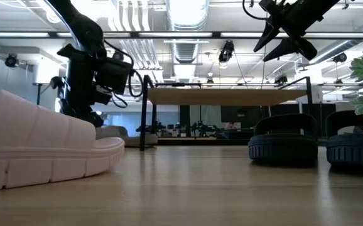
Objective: Pick and place slides into the shelf
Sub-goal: Put the bottom gray slides under the shelf, then put the gray slides under the shelf
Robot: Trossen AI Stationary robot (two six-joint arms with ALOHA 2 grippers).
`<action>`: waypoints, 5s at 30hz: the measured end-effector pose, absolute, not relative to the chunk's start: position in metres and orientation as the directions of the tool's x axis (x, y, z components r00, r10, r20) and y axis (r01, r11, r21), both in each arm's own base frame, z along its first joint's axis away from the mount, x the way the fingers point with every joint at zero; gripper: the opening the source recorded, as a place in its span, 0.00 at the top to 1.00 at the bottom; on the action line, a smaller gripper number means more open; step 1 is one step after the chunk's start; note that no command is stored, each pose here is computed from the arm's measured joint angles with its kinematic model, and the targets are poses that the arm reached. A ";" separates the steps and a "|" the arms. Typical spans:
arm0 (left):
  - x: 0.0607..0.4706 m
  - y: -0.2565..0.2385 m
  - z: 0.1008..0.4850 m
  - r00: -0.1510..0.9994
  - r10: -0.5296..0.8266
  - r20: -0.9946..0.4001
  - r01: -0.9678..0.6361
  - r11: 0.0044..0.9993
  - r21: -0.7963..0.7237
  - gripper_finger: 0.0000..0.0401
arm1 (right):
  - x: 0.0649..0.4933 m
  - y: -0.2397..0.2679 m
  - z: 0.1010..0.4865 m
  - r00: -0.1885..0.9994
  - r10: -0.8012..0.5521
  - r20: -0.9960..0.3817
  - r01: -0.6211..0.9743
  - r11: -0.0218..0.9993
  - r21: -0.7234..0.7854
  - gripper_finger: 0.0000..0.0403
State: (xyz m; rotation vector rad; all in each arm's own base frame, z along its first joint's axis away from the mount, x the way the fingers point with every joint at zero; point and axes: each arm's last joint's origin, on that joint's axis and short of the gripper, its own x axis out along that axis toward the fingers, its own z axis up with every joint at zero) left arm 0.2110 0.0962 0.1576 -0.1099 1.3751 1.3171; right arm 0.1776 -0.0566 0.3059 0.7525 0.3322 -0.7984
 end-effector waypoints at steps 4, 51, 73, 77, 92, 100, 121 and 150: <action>0.208 0.093 0.163 -0.321 0.595 -0.737 -0.704 0.371 0.606 0.98 | 0.178 -0.057 0.306 0.662 -0.528 -0.532 0.749 0.458 0.479 0.57; 0.333 -0.039 0.261 0.565 0.288 -0.773 0.135 0.892 0.431 1.00 | 0.147 -0.045 0.330 0.784 -0.427 -0.451 0.618 0.469 0.631 0.58; 0.453 -0.028 0.218 0.458 0.716 -0.528 -0.278 0.679 0.680 1.00 | 0.107 -0.034 0.387 0.748 -0.405 -0.526 0.654 0.584 0.481 0.63; 0.465 -0.016 0.200 0.385 0.738 -0.555 -0.235 0.660 0.714 1.00 | 0.101 -0.032 0.387 0.742 -0.404 -0.534 0.658 0.589 0.469 0.64; 0.467 0.031 0.184 0.265 0.804 -0.532 -0.371 0.594 0.714 0.89 | 0.094 -0.031 0.373 0.723 -0.402 -0.562 0.674 0.590 0.445 0.65; 0.467 0.030 0.180 0.305 0.716 -0.628 -0.399 0.695 0.598 0.67 | 0.098 -0.032 0.361 0.699 -0.396 -0.596 0.690 0.593 0.415 0.66; 0.369 -0.046 0.315 0.391 0.436 -0.811 -0.612 0.781 0.125 0.58 | 0.097 -0.031 0.362 0.708 -0.399 -0.583 0.677 0.617 0.400 0.67; 0.231 0.129 0.230 -0.186 0.490 -0.852 -0.914 0.232 0.333 0.54 | 0.101 -0.033 0.361 0.698 -0.418 -0.581 0.686 0.622 0.377 0.68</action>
